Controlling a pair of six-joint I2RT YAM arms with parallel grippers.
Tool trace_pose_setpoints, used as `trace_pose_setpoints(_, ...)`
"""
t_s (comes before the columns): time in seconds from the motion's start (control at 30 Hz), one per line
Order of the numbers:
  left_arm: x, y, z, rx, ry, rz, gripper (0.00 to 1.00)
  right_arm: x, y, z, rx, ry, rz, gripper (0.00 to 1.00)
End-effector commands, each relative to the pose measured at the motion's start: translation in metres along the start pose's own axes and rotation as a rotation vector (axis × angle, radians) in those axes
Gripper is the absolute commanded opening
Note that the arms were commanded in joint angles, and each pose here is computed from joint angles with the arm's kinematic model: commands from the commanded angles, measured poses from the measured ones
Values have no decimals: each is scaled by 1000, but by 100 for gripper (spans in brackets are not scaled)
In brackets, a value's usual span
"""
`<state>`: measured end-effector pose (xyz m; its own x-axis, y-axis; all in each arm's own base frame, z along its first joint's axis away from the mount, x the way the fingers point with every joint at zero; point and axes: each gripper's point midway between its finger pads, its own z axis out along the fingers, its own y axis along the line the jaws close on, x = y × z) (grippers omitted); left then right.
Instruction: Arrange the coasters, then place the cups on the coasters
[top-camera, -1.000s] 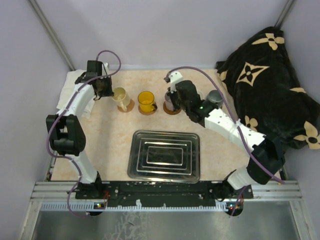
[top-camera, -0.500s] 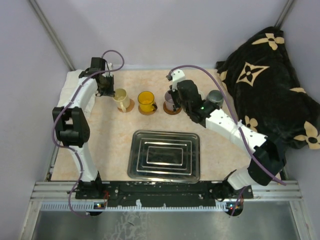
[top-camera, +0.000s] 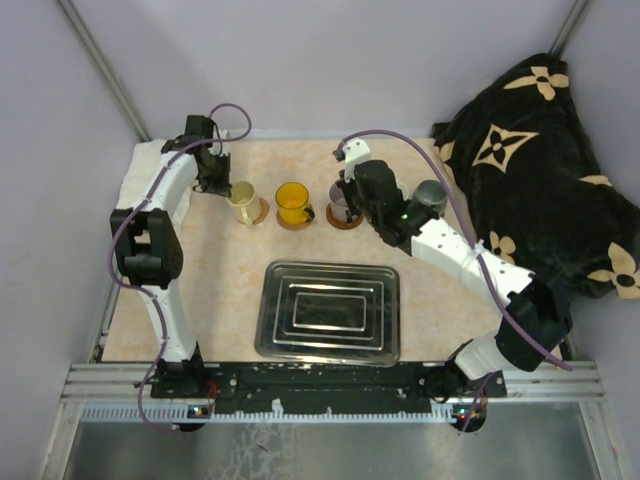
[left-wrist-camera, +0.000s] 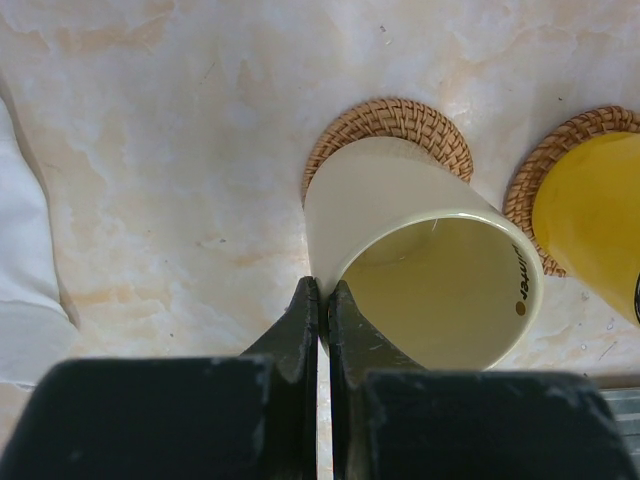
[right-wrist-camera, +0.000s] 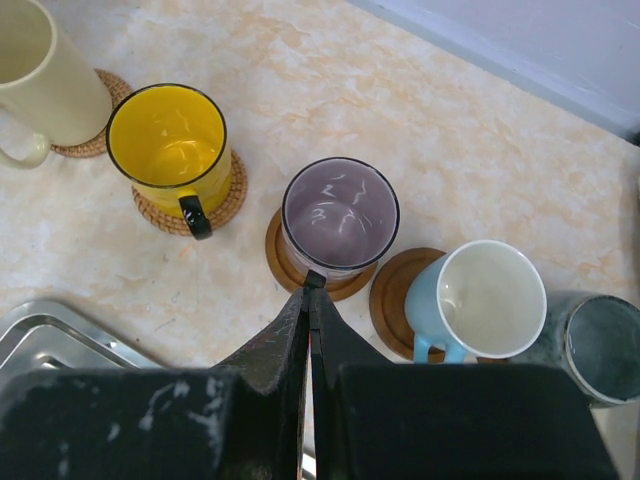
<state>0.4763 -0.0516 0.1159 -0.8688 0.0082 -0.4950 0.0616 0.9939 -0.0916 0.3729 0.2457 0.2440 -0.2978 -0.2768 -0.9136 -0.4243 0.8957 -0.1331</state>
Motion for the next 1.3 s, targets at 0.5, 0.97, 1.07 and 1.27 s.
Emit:
trace_pose_setpoints(0.5, -23, -14, -1, 55, -65, 11, 0, -20, 4, 8, -23, -58, 45, 2)
trace_pose_setpoints(0.97, -12, -11, 12, 40, -27, 5, 5, -18, 8, 14, -38, -45, 36, 2)
trace_pose_setpoints(1.07, -19, -16, 13, 63, -48, 1, 17, -19, 9, 15, -39, -46, 35, 3)
trace_pose_setpoints(1.27, -24, -16, 11, 61, -66, -1, 40, -18, 10, 16, -45, -41, 33, 3)
